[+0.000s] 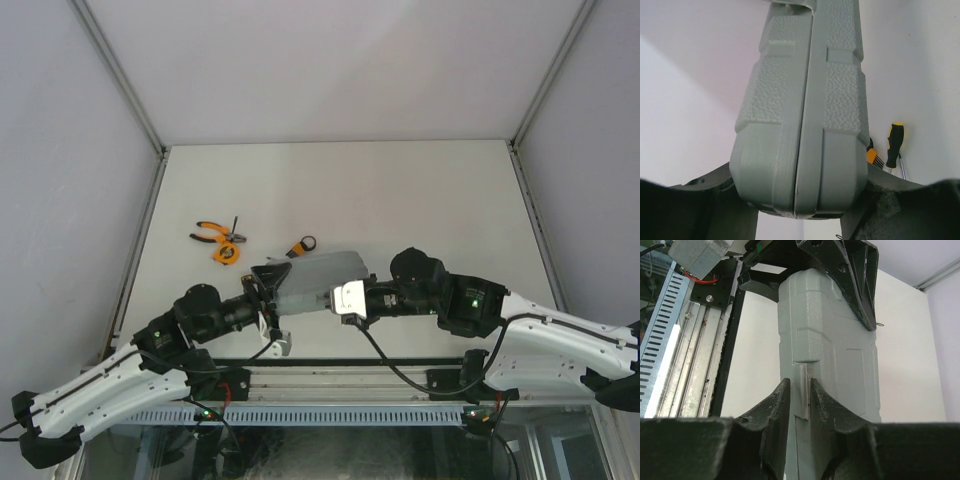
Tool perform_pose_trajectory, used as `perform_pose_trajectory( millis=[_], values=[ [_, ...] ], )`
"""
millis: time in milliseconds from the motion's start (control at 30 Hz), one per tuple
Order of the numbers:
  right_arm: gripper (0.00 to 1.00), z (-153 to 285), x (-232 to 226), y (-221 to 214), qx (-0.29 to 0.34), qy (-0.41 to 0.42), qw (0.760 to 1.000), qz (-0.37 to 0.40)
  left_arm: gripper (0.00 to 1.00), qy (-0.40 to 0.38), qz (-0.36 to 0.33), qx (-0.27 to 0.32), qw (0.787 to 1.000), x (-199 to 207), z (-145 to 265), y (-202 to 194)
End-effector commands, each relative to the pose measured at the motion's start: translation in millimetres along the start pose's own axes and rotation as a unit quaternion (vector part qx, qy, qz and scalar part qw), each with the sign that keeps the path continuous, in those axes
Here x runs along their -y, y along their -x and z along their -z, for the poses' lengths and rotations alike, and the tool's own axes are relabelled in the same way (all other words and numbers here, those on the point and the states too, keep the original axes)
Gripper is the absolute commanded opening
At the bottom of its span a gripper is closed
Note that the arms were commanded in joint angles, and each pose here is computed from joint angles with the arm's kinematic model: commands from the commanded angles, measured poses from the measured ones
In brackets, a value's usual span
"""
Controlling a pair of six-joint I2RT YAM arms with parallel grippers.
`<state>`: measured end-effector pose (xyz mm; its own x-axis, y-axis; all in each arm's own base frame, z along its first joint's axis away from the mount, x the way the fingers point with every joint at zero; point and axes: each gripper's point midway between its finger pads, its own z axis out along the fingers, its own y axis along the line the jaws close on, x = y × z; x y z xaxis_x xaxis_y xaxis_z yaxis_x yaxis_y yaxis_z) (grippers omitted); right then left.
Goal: Sort the tools into containers
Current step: Open the storage box at the center of the board.
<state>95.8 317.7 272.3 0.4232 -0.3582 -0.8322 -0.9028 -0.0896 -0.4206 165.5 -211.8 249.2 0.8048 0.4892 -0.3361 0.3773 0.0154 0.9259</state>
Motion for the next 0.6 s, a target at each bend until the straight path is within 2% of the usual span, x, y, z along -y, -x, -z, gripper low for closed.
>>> perform_pose_trajectory(
  millis=[0, 433, 567],
  values=[
    [0.22, 6, -19, 12, 0.016, 0.041, 0.999, -0.006, 0.0, 0.106, 0.018, 0.0, 0.994, -57, 10, 6],
    [0.25, 11, -18, 26, 0.034, 0.023, 0.999, 0.015, 0.0, 0.099, 0.021, -0.001, 0.995, -54, 6, 6],
    [0.26, 9, -14, 21, 0.02, 0.014, 1.0, 0.02, 0.0, 0.098, 0.022, 0.002, 0.995, -54, 5, 7]
  ],
)
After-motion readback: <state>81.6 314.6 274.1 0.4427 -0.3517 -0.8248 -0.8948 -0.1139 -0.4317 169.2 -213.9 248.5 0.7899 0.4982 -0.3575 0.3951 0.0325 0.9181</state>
